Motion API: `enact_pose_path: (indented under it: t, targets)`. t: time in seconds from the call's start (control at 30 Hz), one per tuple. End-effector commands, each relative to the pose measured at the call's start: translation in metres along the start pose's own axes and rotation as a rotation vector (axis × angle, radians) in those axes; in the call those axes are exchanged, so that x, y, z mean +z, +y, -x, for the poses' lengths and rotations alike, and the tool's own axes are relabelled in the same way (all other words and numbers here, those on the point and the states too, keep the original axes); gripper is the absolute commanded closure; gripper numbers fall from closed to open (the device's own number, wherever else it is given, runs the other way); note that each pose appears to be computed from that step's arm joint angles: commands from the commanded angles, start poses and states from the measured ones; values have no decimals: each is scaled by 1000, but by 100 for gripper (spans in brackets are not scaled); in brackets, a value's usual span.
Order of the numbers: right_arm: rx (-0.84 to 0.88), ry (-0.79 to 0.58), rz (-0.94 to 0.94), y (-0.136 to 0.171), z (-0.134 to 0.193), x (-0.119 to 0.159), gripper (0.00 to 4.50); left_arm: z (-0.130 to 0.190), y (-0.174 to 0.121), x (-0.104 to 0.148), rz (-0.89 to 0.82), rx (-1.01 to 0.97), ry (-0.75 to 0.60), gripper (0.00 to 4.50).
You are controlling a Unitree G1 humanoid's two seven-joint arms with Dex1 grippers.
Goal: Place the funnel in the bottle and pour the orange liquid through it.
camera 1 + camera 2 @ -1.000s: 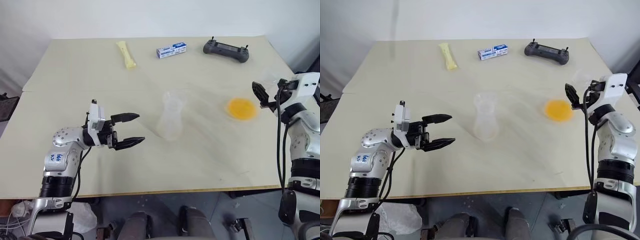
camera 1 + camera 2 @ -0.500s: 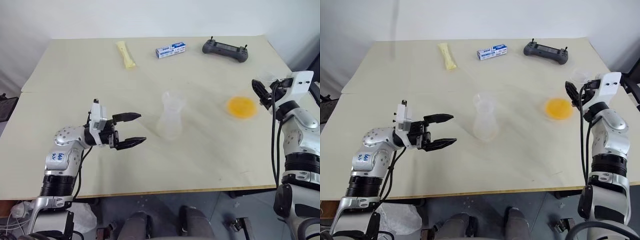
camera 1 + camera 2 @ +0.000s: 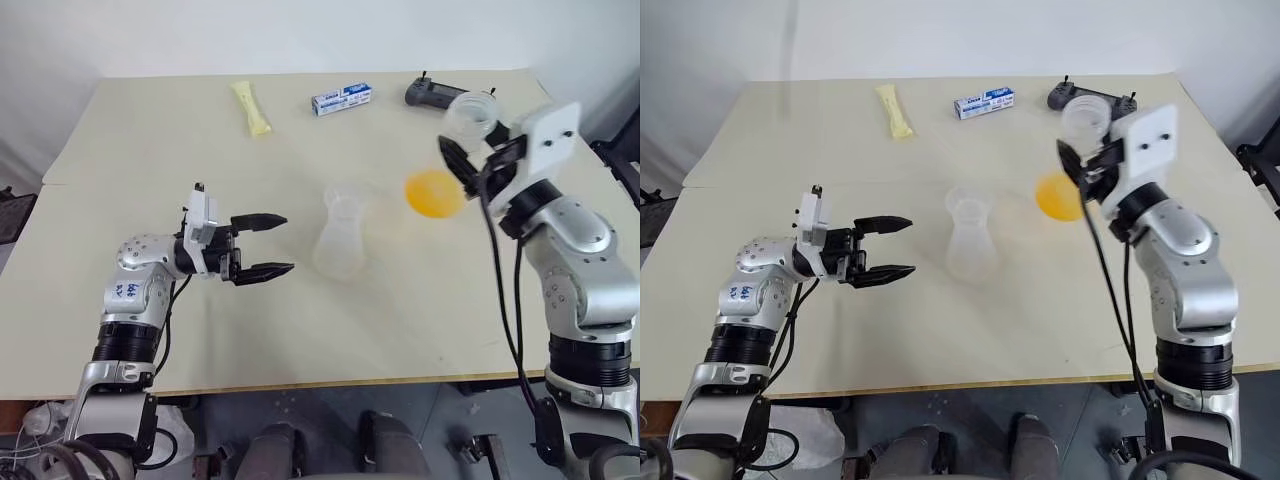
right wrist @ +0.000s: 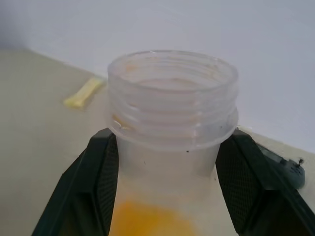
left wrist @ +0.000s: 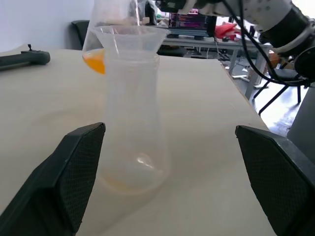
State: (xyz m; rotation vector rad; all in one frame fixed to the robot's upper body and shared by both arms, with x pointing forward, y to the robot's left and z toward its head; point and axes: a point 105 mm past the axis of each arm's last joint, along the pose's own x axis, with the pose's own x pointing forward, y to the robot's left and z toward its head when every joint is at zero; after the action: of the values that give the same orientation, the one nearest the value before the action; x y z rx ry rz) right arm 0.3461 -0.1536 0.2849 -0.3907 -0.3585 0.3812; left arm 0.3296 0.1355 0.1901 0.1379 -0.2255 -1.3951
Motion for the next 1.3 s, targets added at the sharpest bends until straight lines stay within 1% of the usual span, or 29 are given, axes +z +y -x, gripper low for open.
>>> enact_pose_path:
  t: [0.03,0.1,0.2,0.27,0.37,0.47,0.6,0.67,0.73,1.0,1.2,1.3]
  targets:
    - [-3,-1,230,11,3,20,210,2,5,11,-33,1,-57,0]
    - [20,-3,312,22,3,24,210,2,6,12,-26,1,-85,0]
    - [36,1,407,29,1,29,210,5,7,14,-21,16,-120,0]
    - [57,23,488,33,-1,29,210,7,6,13,-14,19,-129,0]
    - [82,33,559,40,-4,29,210,8,3,12,0,16,-141,0]
    - [98,22,632,50,-7,32,210,10,0,10,11,19,-139,0]
    - [120,-2,791,60,-11,38,210,12,-3,10,18,17,-140,0]
    - [118,-6,849,61,-12,39,210,11,-2,10,20,17,-141,0]
    - [97,-3,855,59,-12,39,210,10,-2,10,20,16,-143,0]
    - [88,-31,1013,58,-14,42,210,5,0,13,25,-2,-172,0]
    - [98,-46,1071,59,-15,39,210,3,3,13,23,-8,-184,0]
    - [92,-57,1121,58,-17,39,210,2,4,18,20,-8,-223,0]
